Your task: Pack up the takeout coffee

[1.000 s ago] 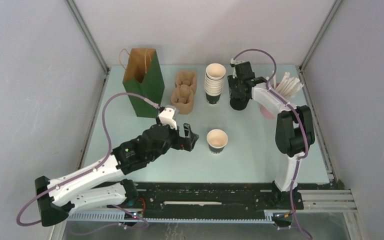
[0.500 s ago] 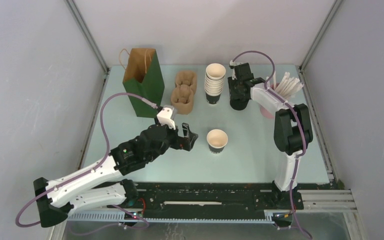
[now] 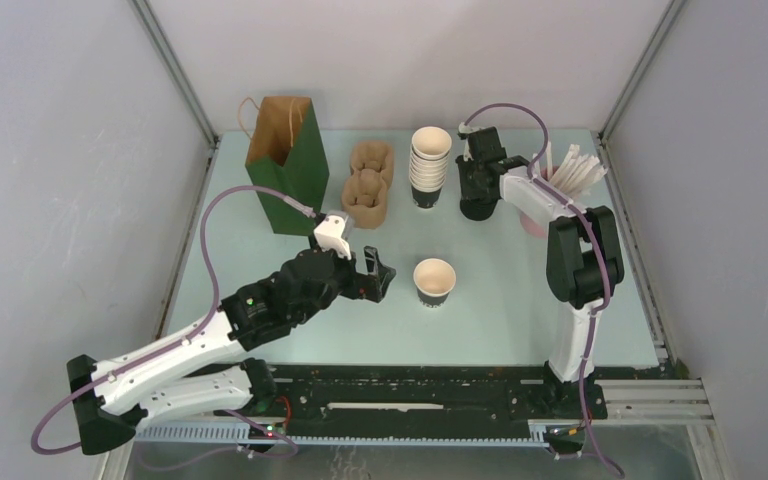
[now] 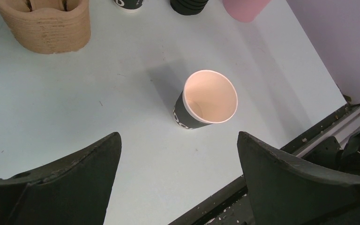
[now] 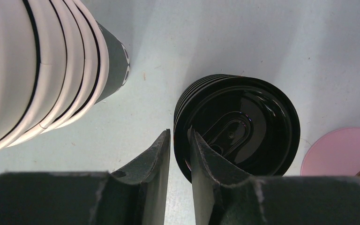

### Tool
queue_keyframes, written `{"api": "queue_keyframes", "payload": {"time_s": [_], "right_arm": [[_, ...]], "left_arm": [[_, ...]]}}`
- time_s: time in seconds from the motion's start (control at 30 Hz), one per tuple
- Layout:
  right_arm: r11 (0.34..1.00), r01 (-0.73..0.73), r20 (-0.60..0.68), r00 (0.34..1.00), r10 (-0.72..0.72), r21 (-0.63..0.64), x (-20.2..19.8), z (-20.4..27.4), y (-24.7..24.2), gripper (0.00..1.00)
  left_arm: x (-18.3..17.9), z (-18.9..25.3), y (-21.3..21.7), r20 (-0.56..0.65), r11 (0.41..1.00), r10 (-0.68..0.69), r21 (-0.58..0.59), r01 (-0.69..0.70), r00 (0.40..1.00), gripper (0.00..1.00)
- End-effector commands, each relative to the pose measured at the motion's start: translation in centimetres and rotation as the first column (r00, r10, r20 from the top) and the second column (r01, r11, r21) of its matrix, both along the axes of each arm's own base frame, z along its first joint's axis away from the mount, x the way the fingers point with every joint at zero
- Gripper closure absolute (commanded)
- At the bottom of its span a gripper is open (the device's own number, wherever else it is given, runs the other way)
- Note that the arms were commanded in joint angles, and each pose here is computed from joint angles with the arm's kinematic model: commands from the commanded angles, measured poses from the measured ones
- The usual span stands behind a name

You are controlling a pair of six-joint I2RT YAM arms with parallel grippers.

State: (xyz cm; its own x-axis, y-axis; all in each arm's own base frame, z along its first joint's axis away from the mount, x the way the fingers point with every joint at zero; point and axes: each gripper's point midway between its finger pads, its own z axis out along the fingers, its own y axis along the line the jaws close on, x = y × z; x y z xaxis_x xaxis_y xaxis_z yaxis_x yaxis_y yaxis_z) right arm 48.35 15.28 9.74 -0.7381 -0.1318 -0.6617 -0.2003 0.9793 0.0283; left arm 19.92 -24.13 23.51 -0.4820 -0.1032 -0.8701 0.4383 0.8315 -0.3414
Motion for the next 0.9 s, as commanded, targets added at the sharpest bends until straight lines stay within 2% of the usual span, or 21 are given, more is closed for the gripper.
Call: {"api": "queue_keyframes", "payload": {"time_s": [0.0,0.33,0.87], "right_arm": [[1.0,0.005,0.066,0.998,-0.006,0.014,1.6,2.1,0.2,0.7],[1.0,0.009,0.072,0.997,-0.011,0.029,1.6,2.5,0.0,0.81],[0.998,0.009,0.117,0.993,-0.015,0.056,0.9,5.5,-0.5,0.84]], "left_arm": [[0.1,1.3,0.2,0.03,1.0,0.01,-0.024,-0.01,0.999,0.01],[0.1,1.4,0.0,0.027,1.0,0.007,-0.022,-0.006,1.0,0.01],[0.2,1.2,-0.2,0.018,1.0,0.004,-0.011,-0.004,1.0,0.01]]}}
